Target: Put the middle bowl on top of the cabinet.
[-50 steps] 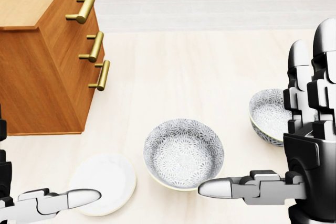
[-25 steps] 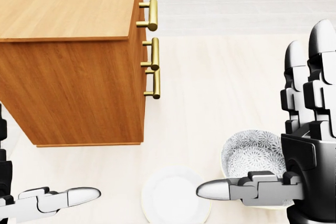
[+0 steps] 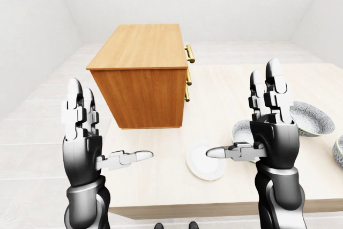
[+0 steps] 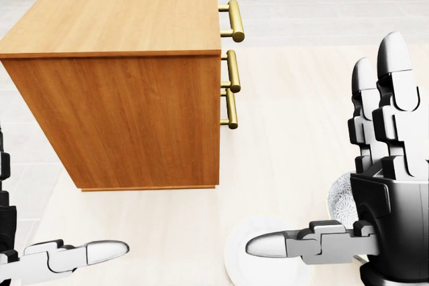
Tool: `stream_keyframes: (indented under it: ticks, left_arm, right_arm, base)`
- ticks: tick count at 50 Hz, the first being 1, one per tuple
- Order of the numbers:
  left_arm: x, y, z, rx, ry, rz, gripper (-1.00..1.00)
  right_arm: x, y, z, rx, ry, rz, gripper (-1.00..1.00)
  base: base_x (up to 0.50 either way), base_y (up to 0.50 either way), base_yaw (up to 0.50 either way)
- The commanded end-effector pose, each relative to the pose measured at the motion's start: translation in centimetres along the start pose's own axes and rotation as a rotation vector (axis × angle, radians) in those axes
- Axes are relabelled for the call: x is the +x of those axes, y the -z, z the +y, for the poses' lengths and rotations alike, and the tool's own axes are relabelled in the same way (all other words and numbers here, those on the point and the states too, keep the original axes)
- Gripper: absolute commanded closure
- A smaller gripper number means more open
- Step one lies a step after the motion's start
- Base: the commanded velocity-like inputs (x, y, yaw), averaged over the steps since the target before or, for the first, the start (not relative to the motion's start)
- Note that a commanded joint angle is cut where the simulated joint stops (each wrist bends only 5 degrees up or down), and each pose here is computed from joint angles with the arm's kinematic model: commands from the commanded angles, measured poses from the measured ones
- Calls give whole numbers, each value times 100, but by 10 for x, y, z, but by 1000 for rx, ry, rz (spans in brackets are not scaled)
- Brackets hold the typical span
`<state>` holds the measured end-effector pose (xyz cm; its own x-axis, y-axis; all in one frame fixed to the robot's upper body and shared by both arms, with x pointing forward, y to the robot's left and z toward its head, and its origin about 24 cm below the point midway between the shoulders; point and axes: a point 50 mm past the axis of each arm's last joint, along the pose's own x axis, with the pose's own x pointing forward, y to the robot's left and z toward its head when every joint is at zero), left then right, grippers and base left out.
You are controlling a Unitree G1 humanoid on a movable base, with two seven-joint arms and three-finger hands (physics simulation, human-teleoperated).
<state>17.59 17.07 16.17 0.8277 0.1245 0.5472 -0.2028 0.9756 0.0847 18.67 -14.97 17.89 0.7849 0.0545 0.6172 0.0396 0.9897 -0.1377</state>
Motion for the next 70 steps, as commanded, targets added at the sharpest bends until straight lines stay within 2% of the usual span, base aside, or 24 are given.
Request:
stream_keyframes:
  ticks: [1, 18, 32, 35, 38, 41, 47, 70]
  left_arm:
    - [-1, 0, -1, -4, 6, 1, -100]
    - [-2, 0, -4, -10, 26, 5, -100]
    - [-1, 3, -4, -11, 31, 15, -100]
    - [-4, 0, -7, -50, 72, 14, -100]
    - [-1, 3, -8, 8, 54, 16, -100]
    - [-4, 3, -10, -22, 88, 25, -100]
    - [-4, 3, -8, -16, 69, 25, -100]
    - [-4, 8, -10, -10, 73, 41, -100]
  right_arm:
    - [0, -1, -1, -1, 3, -2, -100]
    - [-2, -1, 2, -5, -29, 4, -100]
    - [-1, 2, 2, -38, -14, 14, -100]
    - [-2, 5, 2, -28, -15, 27, -100]
    - [-3, 12, 5, -37, -30, 60, -100]
    - [-2, 18, 4, -44, -22, 81, -100]
    - [-5, 34, 8, -70, -33, 147, -100]
    - [-6, 46, 2, -88, 6, 193, -100]
  base:
    - [0, 0, 0]
    - [33, -3, 0]
    - [0, 0, 0]
    - [0, 0, 0]
    - [0, 0, 0]
    - [0, 0, 0]
    - [0, 0, 0]
    - [0, 0, 0]
